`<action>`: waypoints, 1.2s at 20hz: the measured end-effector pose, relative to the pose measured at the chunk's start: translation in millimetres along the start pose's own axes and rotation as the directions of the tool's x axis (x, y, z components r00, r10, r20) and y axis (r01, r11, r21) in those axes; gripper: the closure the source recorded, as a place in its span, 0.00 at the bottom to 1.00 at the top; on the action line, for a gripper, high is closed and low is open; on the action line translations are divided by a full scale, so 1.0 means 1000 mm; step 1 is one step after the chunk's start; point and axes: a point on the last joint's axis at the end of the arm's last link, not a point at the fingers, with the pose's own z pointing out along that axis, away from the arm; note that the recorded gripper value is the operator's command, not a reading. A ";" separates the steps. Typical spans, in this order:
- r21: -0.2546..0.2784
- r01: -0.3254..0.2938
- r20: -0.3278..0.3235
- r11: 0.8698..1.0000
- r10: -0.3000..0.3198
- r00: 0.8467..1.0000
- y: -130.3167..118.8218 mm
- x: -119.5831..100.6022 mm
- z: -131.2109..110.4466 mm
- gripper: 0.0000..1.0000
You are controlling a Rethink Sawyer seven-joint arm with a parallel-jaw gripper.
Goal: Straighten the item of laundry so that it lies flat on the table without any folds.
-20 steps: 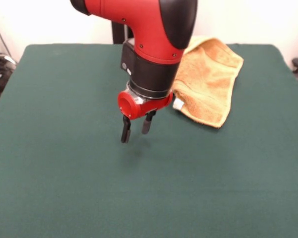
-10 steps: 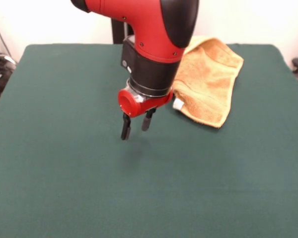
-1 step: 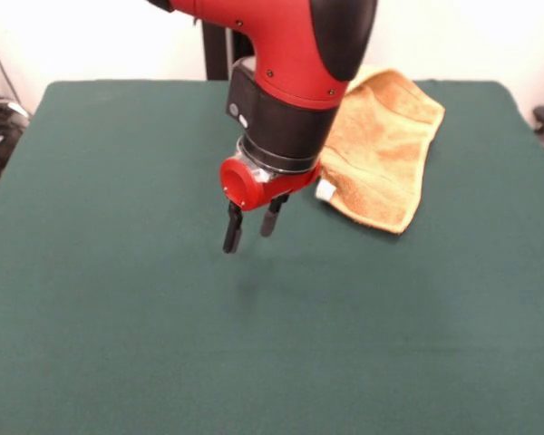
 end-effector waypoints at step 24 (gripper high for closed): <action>0.064 0.054 0.000 0.997 -0.054 0.999 -0.001 -0.031 -0.013 0.00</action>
